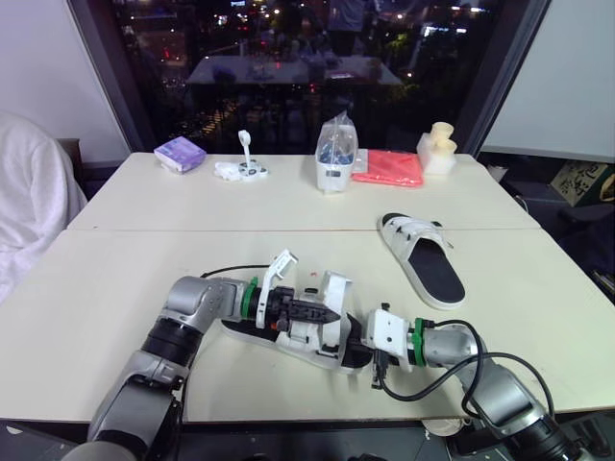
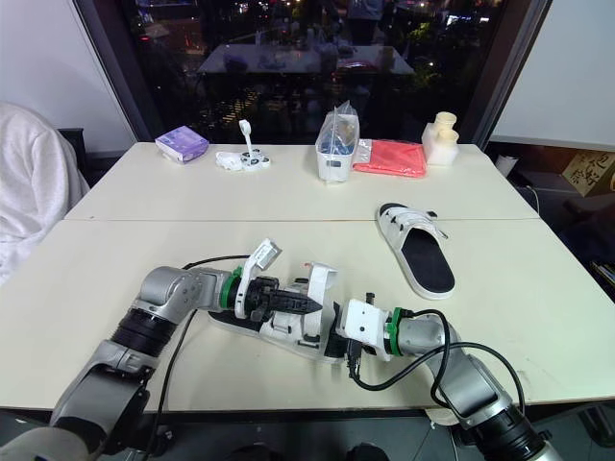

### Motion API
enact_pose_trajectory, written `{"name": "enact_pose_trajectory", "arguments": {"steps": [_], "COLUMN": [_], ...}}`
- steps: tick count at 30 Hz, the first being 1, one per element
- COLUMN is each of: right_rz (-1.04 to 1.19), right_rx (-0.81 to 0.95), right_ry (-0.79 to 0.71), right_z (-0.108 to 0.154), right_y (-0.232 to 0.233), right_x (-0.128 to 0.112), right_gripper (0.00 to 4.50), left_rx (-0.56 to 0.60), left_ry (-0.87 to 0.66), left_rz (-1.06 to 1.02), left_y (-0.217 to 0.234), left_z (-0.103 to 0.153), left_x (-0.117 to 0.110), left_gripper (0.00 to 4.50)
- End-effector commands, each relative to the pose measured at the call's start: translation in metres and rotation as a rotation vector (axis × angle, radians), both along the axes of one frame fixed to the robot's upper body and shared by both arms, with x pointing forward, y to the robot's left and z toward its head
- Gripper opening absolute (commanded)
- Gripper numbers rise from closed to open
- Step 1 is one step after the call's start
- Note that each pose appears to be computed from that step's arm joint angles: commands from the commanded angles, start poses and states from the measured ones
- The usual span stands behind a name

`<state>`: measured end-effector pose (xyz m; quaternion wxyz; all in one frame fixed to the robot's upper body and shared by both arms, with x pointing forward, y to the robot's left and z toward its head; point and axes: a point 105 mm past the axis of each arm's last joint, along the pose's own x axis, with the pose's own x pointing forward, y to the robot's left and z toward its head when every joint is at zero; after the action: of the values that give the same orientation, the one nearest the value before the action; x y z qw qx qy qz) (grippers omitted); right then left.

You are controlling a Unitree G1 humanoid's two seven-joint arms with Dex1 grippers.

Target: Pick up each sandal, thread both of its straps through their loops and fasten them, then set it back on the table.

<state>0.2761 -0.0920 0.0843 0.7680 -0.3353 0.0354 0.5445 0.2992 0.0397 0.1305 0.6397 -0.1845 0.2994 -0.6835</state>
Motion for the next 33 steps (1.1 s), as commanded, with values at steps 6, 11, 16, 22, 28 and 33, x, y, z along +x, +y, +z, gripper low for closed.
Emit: {"name": "enact_pose_trajectory", "arguments": {"steps": [6, 11, 16, 22, 28, 33], "right_rz": [0.001, -0.001, -0.002, -0.001, -0.001, -0.002], "right_rx": [-0.056, -0.055, -0.055, -0.053, -0.052, -0.053], "right_ry": [0.072, 0.073, 0.072, 0.068, 0.068, 0.07], "right_z": [-0.019, -0.019, -0.019, -0.019, -0.019, -0.02], "right_y": [-0.002, -0.002, -0.002, -0.001, 0.0, -0.001], "right_x": [-0.008, -0.009, -0.009, -0.008, -0.007, -0.008], "right_gripper": [0.0, 0.0, 0.0, 0.0, 0.0, 0.0], "left_rx": [0.03, 0.017, 0.003, -0.009, -0.017, -0.024], "left_ry": [-0.002, 0.019, 0.042, 0.061, 0.07, 0.073], "left_rz": [-0.015, -0.026, -0.034, -0.05, -0.052, -0.053], "left_y": [-0.002, -0.001, -0.001, -0.001, -0.001, -0.001], "left_z": [0.001, 0.004, 0.008, 0.014, 0.017, 0.018], "left_x": [0.004, 0.004, 0.004, 0.002, 0.002, 0.002], "left_gripper": [0.04, 0.04, 0.04, 0.04, 0.04, 0.04]}}
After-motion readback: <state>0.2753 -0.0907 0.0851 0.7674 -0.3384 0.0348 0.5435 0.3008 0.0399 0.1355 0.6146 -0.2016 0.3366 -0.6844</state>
